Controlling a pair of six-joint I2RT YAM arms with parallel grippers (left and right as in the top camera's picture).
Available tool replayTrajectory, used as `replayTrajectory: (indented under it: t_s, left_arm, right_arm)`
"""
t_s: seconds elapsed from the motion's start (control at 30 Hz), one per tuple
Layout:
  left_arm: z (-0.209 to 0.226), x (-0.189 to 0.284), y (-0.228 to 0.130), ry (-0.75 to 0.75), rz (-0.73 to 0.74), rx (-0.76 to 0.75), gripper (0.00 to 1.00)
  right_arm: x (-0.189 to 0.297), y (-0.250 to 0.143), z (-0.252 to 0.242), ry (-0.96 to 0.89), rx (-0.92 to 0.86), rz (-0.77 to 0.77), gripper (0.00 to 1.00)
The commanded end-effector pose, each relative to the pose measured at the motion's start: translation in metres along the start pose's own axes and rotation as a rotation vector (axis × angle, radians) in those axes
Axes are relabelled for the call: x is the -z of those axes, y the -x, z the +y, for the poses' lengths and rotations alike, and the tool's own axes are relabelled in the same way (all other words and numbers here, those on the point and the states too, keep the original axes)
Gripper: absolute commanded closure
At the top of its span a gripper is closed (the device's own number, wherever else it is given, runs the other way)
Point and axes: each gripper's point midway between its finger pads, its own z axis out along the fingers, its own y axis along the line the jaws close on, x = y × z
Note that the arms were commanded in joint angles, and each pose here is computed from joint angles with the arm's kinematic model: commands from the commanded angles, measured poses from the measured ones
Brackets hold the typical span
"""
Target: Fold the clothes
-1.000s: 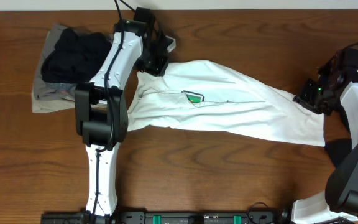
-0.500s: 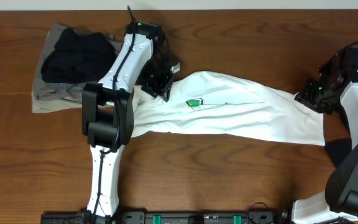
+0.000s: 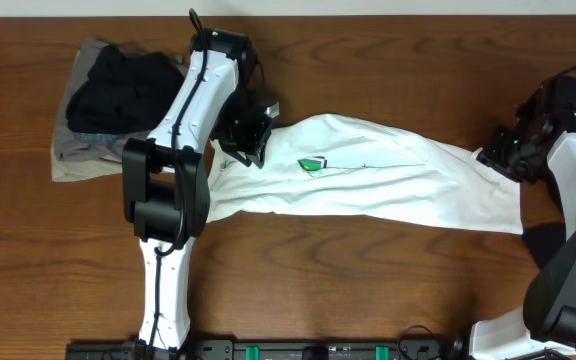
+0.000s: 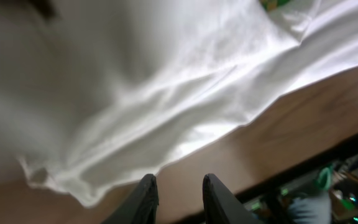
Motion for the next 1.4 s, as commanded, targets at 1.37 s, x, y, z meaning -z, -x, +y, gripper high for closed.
replayTrajectory:
  t_s: [1.37]
  left_arm:
    - [-0.013,-0.025,0.172,-0.03,-0.536,-0.263,0.54]
  right_arm:
    - [-0.001,-0.001,-0.003,-0.028,0.006,-0.001,0.65]
